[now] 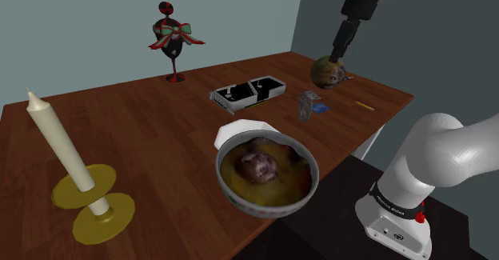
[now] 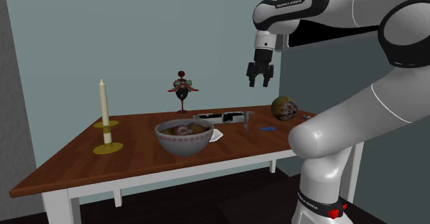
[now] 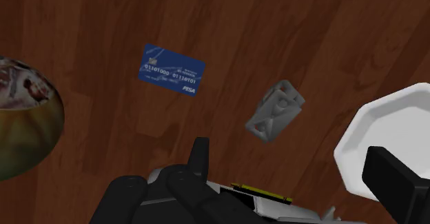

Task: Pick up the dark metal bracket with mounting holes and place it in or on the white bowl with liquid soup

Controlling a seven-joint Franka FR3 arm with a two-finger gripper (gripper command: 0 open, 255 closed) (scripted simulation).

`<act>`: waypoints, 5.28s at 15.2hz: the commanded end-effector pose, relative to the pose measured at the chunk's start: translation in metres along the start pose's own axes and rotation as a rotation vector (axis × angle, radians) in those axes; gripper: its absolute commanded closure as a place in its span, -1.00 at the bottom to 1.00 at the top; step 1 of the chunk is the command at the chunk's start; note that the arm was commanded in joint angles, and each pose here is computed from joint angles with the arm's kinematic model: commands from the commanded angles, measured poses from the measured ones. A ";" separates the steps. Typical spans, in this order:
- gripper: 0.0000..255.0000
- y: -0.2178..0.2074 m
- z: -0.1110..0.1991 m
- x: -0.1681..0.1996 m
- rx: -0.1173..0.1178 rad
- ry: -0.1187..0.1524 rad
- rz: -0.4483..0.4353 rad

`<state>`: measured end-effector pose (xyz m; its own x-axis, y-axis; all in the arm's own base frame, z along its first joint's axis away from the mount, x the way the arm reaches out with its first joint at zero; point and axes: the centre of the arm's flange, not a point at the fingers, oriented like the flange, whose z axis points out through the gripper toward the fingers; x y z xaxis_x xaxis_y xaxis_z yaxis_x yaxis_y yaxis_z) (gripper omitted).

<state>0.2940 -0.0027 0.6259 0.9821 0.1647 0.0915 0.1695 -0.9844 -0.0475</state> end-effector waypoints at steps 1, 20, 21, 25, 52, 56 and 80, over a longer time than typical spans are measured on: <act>-1.00 0.000 0.000 0.000 0.000 0.000 0.000; -1.00 -0.009 0.146 0.051 -0.034 -0.070 0.136; -1.00 -0.009 0.146 0.051 -0.034 -0.070 0.136; -1.00 -0.009 0.146 0.051 -0.034 -0.070 0.136; -1.00 -0.032 0.221 0.019 -0.255 -0.296 -0.740; -1.00 -0.032 0.221 0.019 -0.255 -0.296 -0.740; 1.00 -0.036 0.148 0.026 -0.255 -0.296 -0.740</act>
<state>0.3256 0.0466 0.4775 0.6120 0.7483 -0.2559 0.7899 -0.5939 0.1526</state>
